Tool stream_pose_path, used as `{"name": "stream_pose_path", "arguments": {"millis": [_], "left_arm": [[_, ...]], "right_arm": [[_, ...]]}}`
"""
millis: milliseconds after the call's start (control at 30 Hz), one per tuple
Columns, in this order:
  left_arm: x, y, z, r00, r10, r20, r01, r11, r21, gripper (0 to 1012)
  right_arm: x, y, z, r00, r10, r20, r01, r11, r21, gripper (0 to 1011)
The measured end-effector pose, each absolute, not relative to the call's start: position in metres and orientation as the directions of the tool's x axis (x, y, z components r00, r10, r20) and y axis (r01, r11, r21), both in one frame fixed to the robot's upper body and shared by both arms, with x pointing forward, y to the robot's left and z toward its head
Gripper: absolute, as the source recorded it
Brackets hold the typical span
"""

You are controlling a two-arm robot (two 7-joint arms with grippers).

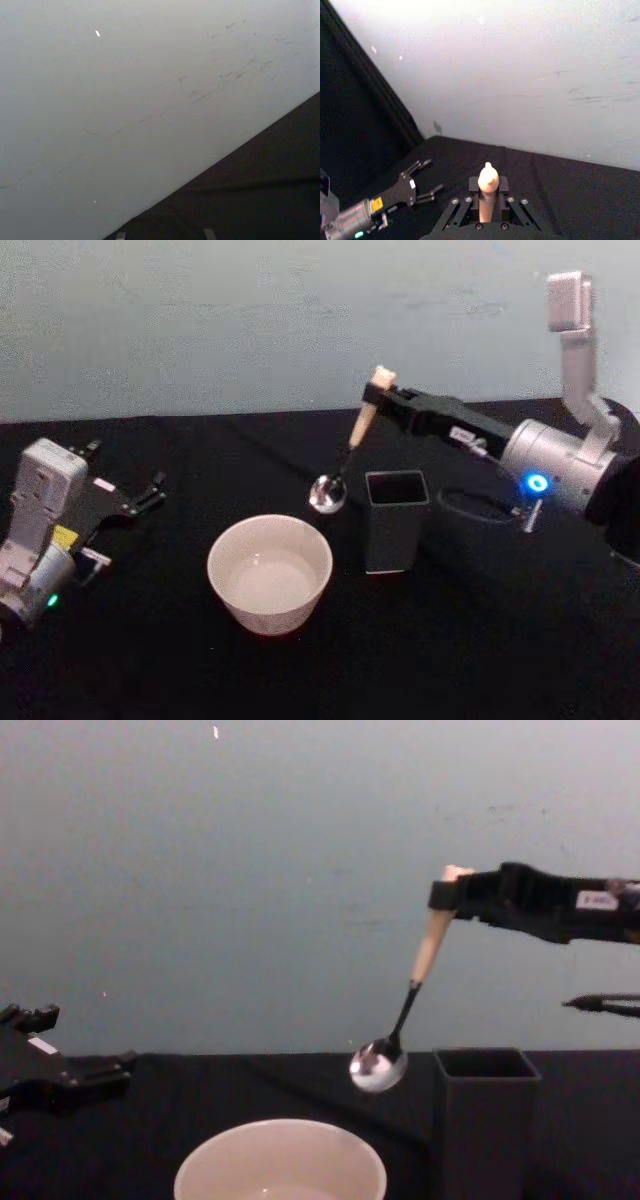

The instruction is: Pick up the stirring spoon with one hand, stir inside the cup, then place it back in its original position.

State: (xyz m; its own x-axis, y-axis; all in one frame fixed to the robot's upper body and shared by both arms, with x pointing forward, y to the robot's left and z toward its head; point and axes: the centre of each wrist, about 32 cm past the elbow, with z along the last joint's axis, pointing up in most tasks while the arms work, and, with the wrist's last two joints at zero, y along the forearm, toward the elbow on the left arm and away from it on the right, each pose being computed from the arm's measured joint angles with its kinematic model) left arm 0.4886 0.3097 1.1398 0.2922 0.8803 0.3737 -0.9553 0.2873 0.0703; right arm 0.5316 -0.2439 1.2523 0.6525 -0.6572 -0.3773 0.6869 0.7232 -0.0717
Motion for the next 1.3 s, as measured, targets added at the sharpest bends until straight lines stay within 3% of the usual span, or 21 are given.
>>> {"name": "stream_pose_path", "arguments": {"millis": [733,1300], "left_arm": [[0.489,0.31,1.14,0.292,0.88,0.374,-0.955,0.287,0.07,1001],[0.489,0.31,1.14,0.292,0.88,0.374,-0.955,0.287,0.07,1001]], "right_arm": [[0.522,-0.298,1.257,0.564,-0.685,-0.462,0.765,0.643,-0.02,218],[0.517,-0.303,1.24,0.573,-0.706,-0.416,0.764,0.644,-0.042,218]]}}
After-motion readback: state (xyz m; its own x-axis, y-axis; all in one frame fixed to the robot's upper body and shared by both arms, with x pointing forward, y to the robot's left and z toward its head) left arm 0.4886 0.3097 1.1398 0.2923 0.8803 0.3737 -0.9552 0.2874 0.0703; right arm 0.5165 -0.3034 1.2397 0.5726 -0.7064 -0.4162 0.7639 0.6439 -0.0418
